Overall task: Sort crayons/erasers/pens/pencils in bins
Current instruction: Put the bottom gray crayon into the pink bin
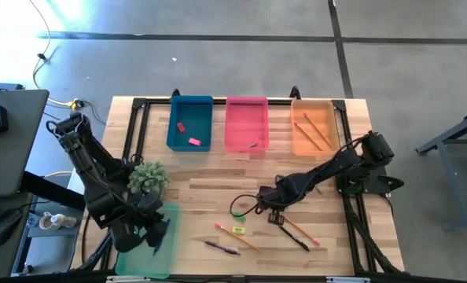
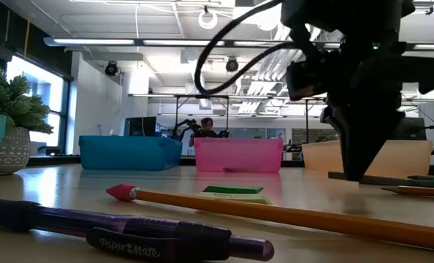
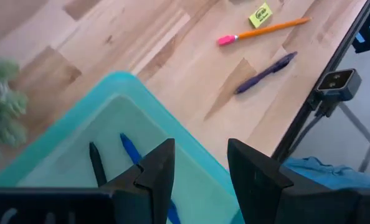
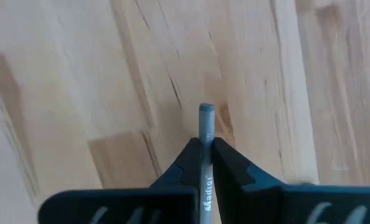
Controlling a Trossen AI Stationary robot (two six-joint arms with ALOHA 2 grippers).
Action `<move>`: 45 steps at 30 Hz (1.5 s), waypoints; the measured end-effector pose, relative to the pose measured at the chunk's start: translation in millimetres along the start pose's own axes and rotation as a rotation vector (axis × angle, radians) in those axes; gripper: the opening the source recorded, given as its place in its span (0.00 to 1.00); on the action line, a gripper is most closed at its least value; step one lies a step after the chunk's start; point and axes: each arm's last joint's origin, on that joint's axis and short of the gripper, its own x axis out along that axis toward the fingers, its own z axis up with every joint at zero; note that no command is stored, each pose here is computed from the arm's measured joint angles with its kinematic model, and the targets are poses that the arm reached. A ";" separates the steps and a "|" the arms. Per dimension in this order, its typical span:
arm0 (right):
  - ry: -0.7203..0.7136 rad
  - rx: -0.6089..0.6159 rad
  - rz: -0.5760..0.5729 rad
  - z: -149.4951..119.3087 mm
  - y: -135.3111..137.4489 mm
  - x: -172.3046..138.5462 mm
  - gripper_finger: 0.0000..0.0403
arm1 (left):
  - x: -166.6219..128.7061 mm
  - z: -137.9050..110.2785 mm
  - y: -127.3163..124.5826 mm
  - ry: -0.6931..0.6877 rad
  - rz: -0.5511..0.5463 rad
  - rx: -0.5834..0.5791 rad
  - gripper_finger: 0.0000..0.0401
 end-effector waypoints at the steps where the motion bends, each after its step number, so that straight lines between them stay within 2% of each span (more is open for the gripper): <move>1: -0.013 0.012 0.008 1.6 0.1 -0.2 0.01 | 1.2 2.6 -0.1 -0.004 0.005 0.012 0.34; 11: -0.187 0.119 0.107 26.5 -3.7 -3.4 0.01 | 14.3 33.1 1.0 -0.042 0.066 0.148 0.34; 19: -0.321 0.170 0.168 47.0 -13.9 -8.4 0.01 | 23.6 57.8 5.1 -0.066 0.119 0.201 0.34; 24: -0.409 0.203 0.142 56.4 -28.0 -22.7 0.01 | 28.1 71.1 8.5 -0.078 0.150 0.219 0.34; 33: -0.579 0.207 0.091 73.1 -75.9 -63.5 0.01 | 36.2 98.3 17.4 -0.105 0.204 0.181 0.34; 40: -0.766 0.226 0.018 85.4 -127.3 -97.1 0.01 | 42.6 125.2 28.4 -0.144 0.256 0.156 0.34; 45: -0.883 0.236 -0.044 93.3 -165.8 -110.4 0.01 | 46.9 147.4 38.7 -0.174 0.286 0.127 0.34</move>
